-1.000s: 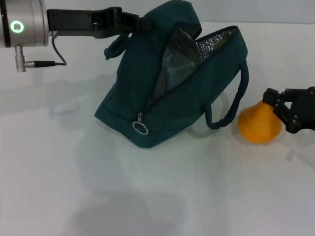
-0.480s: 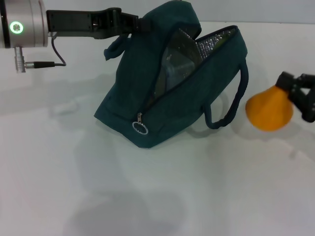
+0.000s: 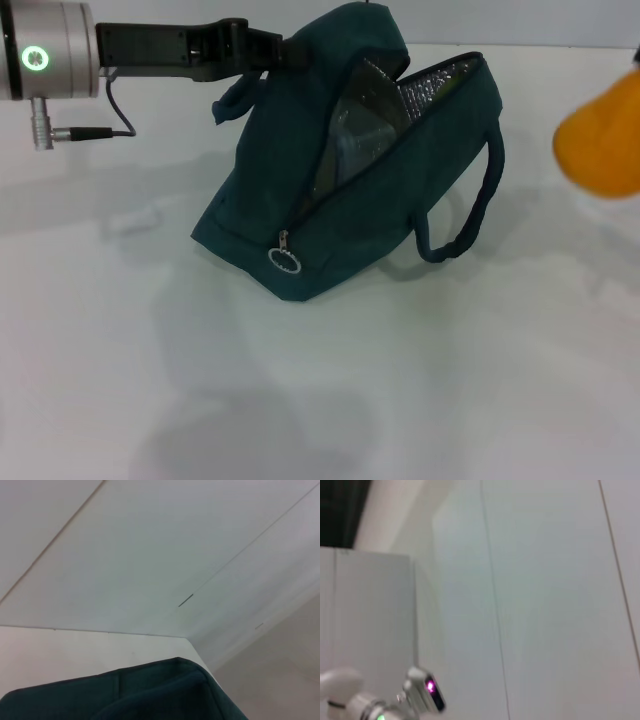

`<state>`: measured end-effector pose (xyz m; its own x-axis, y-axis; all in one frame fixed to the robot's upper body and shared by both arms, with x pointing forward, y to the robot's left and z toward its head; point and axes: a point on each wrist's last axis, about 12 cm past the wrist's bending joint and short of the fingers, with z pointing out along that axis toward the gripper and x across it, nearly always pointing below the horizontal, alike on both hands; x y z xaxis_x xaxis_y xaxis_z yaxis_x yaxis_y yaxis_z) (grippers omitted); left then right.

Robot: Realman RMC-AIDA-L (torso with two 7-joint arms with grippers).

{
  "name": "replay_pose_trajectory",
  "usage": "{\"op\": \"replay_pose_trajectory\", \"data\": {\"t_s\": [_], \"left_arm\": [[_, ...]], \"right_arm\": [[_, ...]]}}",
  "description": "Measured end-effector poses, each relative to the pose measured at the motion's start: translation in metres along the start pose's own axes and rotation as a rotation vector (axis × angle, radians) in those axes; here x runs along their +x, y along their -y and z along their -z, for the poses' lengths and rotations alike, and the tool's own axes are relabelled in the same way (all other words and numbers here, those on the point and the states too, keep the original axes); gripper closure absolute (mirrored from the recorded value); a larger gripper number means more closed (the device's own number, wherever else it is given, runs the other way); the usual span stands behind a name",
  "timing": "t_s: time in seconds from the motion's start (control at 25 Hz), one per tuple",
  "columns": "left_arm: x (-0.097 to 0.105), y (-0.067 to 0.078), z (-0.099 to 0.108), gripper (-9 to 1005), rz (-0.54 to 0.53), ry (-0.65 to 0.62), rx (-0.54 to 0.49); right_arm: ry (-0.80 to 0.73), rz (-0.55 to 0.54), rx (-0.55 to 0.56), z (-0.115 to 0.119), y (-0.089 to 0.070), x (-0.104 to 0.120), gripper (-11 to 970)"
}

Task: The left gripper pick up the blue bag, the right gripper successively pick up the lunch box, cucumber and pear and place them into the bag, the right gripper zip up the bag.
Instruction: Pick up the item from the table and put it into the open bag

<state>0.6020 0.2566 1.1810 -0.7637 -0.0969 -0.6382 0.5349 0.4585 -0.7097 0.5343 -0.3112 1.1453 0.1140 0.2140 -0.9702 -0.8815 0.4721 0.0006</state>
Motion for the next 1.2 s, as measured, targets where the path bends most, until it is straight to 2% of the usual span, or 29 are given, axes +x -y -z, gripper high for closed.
{"op": "replay_pose_trajectory", "data": {"t_s": [0.16,0.32,0.44,0.6,0.84,1.2], "left_arm": [[0.0,0.001,-0.001,935,-0.001,-0.004,0.005],[-0.001,0.002,-0.003,935,-0.004,-0.005,0.01],[-0.002,0.004,-0.005,935,-0.006,-0.01,0.015],[-0.002,0.005,-0.008,935,-0.004,-0.017,0.019],[-0.002,0.005,-0.008,935,0.003,-0.018,0.02],[0.0,0.005,-0.009,935,0.016,-0.018,0.023]], "right_arm": [[0.043,0.009,-0.082,-0.031,0.011,-0.026,923],[0.05,0.016,-0.173,-0.07,0.017,-0.04,923],[0.016,0.021,-0.217,-0.098,0.019,-0.042,923],[-0.054,0.024,-0.262,-0.125,0.012,-0.03,922],[-0.12,0.028,-0.325,-0.142,-0.004,-0.012,922],[-0.195,0.049,-0.357,-0.152,-0.013,0.005,922]]}}
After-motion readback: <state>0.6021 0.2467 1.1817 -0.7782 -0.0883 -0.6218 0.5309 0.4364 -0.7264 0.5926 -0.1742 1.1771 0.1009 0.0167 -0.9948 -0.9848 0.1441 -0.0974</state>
